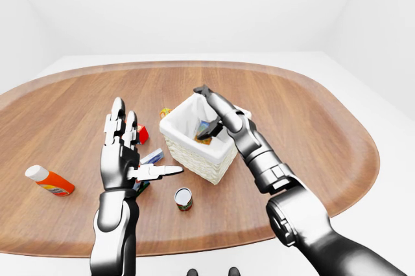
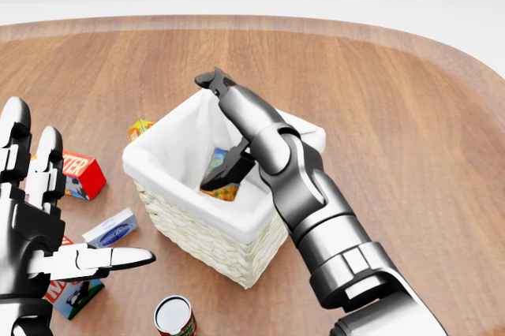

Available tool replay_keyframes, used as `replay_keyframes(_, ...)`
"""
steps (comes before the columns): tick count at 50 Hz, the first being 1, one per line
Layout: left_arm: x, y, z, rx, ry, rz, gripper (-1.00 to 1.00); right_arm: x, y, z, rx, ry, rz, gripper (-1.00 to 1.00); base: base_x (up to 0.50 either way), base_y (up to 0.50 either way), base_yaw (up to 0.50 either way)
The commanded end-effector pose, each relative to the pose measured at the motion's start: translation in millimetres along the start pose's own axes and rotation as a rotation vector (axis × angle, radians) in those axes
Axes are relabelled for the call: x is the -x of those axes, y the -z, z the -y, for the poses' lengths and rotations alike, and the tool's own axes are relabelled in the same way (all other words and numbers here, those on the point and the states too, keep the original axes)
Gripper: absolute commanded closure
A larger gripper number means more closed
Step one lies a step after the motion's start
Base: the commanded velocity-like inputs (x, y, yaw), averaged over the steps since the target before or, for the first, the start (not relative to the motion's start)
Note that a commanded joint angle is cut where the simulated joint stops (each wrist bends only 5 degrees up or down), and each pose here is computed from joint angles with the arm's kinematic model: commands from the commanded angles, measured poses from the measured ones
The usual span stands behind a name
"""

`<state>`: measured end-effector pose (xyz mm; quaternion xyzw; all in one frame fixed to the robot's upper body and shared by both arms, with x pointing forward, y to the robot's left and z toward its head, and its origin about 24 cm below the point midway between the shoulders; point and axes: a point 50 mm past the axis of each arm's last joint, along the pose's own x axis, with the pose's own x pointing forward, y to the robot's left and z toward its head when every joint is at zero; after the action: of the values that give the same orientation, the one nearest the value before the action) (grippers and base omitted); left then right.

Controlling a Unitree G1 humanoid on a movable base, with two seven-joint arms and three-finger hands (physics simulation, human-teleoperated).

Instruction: Pick up the alphabet soup, and put it in the basket.

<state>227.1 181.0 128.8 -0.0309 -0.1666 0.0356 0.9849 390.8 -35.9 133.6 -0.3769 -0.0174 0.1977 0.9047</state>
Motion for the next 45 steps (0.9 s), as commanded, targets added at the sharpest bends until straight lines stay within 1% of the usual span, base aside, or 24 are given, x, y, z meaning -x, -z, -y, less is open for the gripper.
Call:
replay_keyframes(1, -0.2, 0, 0, -0.001, -0.001, 0.001, -1.0, 0, -2, 1, -0.002, 0.0, 0.004, -1.0, 0.0, 0.0, 0.0)
replay_keyframes(10, -0.3, 0, 0, 0.0, -0.001, 0.002, -1.0, 0, -1, 1, -0.002, -0.002, 0.002, -1.0, 0.0, 0.0, 0.0)
replay_keyframes(20, -0.3, 2, 0, -0.001, 0.0, -0.008, -1.0, 2, -14, 6, 0.009, 0.003, 0.06, -1.0, 0.0, 0.0, 0.0)
replay_keyframes(23, -0.1, 3, 0, -0.001, 0.001, -0.012, -1.0, 4, -24, 13, 0.015, 0.014, 0.101, -1.0, 0.0, 0.0, 0.0)
replay_keyframes(27, 0.0, 3, 0, -0.001, 0.001, -0.012, -1.0, 8, -47, 30, 0.029, 0.047, 0.189, -1.0, 0.0, 0.0, 0.0)
replay_keyframes(28, 0.0, 3, 0, -0.001, 0.001, -0.012, -1.0, 8, -47, 31, 0.03, 0.048, 0.192, -1.0, 0.0, 0.0, 0.0)
replay_keyframes(32, -0.4, 3, -1, -0.001, 0.0, -0.013, -1.0, 12, -63, 47, 0.035, 0.081, 0.247, -1.0, 0.0, 0.0, 0.0)
replay_keyframes(37, 0.0, 1, 0, -0.001, 0.0, -0.006, -1.0, 14, -68, 53, 0.037, 0.095, 0.267, -1.0, 0.0, 0.0, 0.0)
replay_keyframes(39, 0.0, 1, 0, -0.001, 0.0, -0.004, -1.0, 16, -75, 60, 0.042, 0.114, 0.295, -1.0, 0.0, 0.0, 0.0)
replay_keyframes(45, 0.3, 1, 0, -0.002, 0.001, -0.005, -1.0, 23, -91, 69, 0.055, 0.146, 0.357, -1.0, 0.0, 0.0, 0.0)
